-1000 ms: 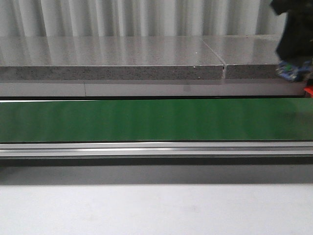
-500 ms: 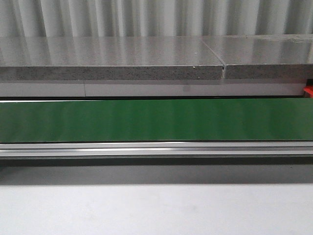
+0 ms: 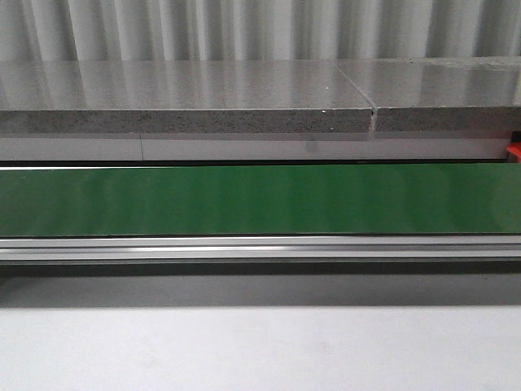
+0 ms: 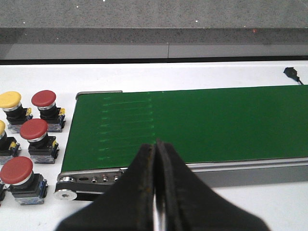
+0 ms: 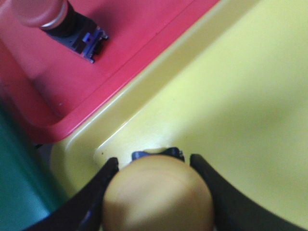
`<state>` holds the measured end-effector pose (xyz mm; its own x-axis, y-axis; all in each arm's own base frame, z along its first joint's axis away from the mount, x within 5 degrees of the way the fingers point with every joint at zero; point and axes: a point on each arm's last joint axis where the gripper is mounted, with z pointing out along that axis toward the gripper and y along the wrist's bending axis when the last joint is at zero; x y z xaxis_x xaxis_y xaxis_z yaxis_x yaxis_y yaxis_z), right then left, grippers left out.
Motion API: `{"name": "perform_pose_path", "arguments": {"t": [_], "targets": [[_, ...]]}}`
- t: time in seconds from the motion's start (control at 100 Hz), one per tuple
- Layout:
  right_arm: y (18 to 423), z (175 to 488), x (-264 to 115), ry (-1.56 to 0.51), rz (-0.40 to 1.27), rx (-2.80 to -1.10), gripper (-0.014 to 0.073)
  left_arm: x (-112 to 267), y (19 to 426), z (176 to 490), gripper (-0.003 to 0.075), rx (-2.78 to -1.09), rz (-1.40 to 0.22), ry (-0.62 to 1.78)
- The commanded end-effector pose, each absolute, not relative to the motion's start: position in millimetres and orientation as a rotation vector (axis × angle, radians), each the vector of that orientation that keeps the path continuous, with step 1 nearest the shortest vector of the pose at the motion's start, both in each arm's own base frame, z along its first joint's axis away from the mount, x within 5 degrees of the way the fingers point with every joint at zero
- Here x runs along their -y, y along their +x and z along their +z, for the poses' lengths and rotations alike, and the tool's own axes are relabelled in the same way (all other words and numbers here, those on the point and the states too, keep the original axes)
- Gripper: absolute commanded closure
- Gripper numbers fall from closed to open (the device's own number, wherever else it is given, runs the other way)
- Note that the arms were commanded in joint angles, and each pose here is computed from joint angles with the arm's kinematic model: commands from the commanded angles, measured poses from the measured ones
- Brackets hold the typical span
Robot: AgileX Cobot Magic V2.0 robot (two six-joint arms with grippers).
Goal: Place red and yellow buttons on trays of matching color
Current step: 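Carry the yellow button into the yellow tray and open the right gripper, then withdraw the right gripper back above the belt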
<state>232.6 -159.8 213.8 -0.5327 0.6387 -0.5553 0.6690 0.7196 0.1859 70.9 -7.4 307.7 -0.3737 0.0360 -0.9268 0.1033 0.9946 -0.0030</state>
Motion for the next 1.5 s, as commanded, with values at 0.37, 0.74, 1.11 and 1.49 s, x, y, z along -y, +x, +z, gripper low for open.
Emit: {"name": "perform_pose_path", "arguments": {"t": [0.37, 0.74, 1.11, 1.49], "targets": [[247, 199, 175, 1.01, -0.096, -2.262, 0.0496, 8, 73, 322, 0.0741, -1.863, -0.091, 0.093], [248, 195, 175, 1.032, -0.08, -2.266, -0.0001, 8, 73, 322, 0.0741, -1.863, -0.091, 0.093], [243, 231, 171, 0.999, -0.107, -2.098, -0.0015, 8, 73, 322, 0.0741, -1.863, -0.091, 0.093], [234, 322, 85, 0.521, -0.059, -1.907, -0.0015, 8, 73, 322, 0.0741, -1.863, -0.091, 0.093]]}}
